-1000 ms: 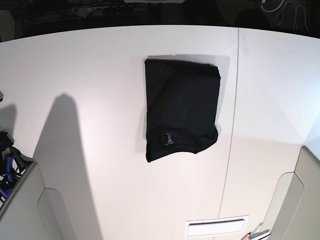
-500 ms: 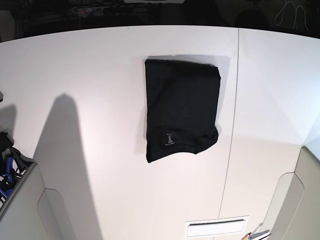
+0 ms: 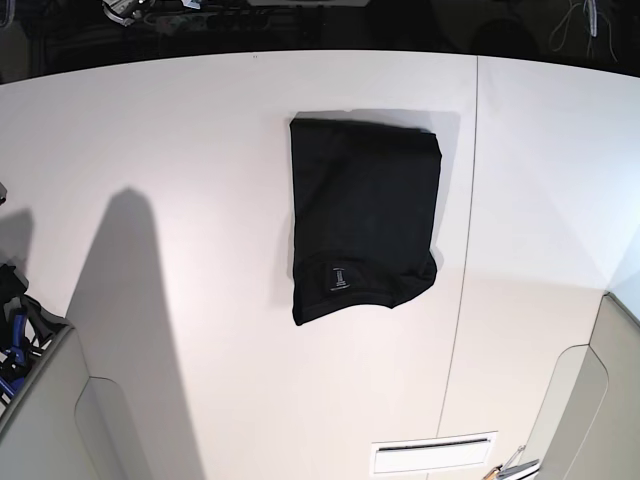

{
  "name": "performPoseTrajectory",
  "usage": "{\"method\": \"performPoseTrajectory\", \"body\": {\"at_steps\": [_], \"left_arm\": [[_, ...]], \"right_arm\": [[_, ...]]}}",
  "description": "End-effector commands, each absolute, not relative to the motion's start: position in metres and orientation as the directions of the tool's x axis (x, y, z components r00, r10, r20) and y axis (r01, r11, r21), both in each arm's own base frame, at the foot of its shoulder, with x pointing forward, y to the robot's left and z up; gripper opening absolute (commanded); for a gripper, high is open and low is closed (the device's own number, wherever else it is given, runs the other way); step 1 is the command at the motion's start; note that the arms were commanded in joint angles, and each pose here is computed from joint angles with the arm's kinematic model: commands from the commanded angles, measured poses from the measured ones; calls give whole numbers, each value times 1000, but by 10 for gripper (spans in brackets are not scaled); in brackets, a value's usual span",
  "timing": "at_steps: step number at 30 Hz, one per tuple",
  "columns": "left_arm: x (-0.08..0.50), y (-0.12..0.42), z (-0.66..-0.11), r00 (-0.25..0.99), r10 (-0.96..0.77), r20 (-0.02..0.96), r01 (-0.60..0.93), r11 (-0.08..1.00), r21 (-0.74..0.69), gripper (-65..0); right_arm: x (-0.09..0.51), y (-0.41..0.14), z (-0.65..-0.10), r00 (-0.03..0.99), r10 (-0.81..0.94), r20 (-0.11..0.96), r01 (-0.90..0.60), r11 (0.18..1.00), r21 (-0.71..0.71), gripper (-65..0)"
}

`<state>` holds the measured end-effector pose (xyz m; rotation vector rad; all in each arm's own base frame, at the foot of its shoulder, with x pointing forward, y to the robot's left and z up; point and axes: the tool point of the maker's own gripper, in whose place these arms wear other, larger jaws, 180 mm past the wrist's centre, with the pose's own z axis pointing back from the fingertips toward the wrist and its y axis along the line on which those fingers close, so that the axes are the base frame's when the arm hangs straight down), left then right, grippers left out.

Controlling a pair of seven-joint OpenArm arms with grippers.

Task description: Fold the T-shirt properly

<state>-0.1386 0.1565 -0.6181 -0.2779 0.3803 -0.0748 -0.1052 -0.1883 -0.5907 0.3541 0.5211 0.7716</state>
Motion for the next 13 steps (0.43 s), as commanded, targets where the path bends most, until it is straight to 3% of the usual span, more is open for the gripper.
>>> {"method": "performPoseTrajectory", "body": {"at_steps": [1,8,13], "left_arm": [[-137,160,-618,922,-138,-361,33,958,-284,-607],[-111,163,-625,935,-124,-331,44,970,-239,-607],[-101,159,-625,944,-131,-304,54,967,-249,-607]], "right_arm": [[-108,-199,-589,580,744,-333,-578,663,476,-650],[-108,-206,-591,512,784,-351,-636,621,458,-650],[-101,-199,-592,556,756,-346,-608,653,451,-650]]}}
